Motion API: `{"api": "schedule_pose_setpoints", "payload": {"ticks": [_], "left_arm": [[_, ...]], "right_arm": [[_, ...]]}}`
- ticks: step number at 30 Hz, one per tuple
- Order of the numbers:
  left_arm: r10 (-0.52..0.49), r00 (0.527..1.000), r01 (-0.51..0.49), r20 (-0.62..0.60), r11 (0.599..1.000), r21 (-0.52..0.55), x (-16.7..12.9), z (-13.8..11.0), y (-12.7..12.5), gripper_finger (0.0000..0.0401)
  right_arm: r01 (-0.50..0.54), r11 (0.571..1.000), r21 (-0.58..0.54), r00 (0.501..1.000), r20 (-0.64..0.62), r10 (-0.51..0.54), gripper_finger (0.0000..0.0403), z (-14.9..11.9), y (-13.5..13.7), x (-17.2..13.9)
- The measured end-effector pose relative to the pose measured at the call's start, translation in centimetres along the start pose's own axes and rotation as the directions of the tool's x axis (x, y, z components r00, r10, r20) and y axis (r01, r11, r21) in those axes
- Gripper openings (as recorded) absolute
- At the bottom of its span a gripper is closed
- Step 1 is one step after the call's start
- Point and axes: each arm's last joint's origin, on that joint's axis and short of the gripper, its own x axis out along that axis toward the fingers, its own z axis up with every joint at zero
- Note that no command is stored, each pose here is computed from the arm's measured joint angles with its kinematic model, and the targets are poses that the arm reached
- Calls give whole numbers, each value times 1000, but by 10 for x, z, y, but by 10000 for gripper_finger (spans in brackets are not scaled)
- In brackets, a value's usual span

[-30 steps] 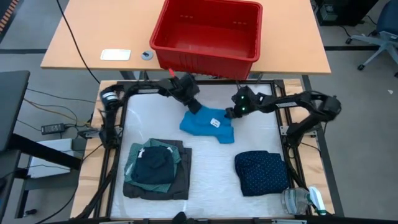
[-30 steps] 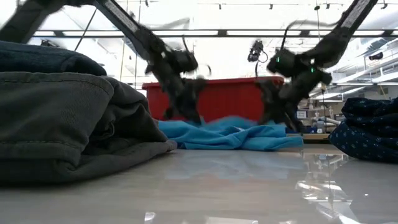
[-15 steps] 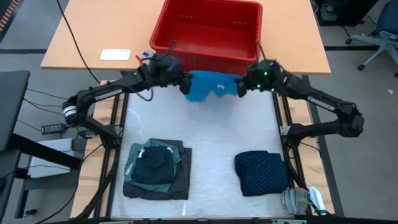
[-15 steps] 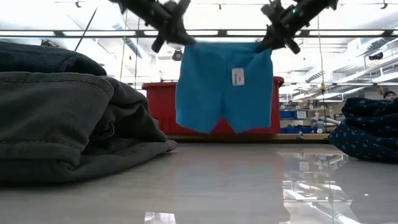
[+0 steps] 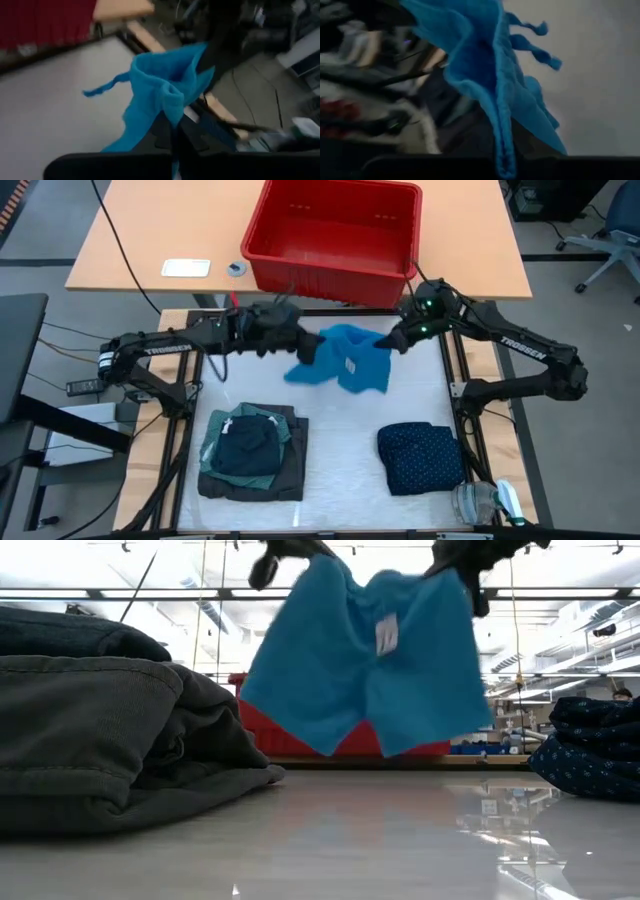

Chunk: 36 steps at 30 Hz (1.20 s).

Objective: Fold laundry
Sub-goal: Fold the light blue shorts

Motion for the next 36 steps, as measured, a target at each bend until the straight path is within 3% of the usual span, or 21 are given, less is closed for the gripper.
{"api": "schedule_pose_setpoints", "payload": {"ticks": [2, 5, 10, 14, 18, 23, 26, 29, 36], "left_arm": [[16, 999, -17, -37, 1000, -23, -6, -8, -12, 4], [68, 995, -72, -72, 996, -49, -10, -22, -21, 4], [282, 947, -289, -154, 957, -21, 2, -39, -5, 4], [439, 875, -429, -202, 898, 92, 42, -45, 28, 13], [537, 814, -499, -221, 842, 205, 88, -47, 70, 25], [639, 691, -616, -338, 765, 188, 113, -48, 131, 25], [675, 613, -670, -411, 720, 182, 111, -48, 154, 25], [693, 573, -678, -437, 701, 221, 106, -44, 166, 26], [721, 493, -713, -487, 655, 249, 97, -46, 191, 27]], "right_arm": [[-51, 999, 7, 998, -36, 51, 18, -5, 7, -2], [-44, 999, 28, 994, -103, 46, 18, -16, 11, -2], [81, 996, -35, 986, -140, -85, 18, -15, -7, 15], [184, 978, -96, 970, -143, -197, 20, 1, -53, 54], [290, 938, -188, 952, -47, -303, 77, 24, -98, 93], [393, 919, -26, 919, -5, -393, 165, 44, -130, 106], [432, 902, 19, 902, -1, -432, 190, 43, -129, 104], [441, 898, -3, 898, -3, -441, 195, 39, -116, 99], [302, 949, -95, 939, -143, -313, 181, 13, -88, 121]]}}
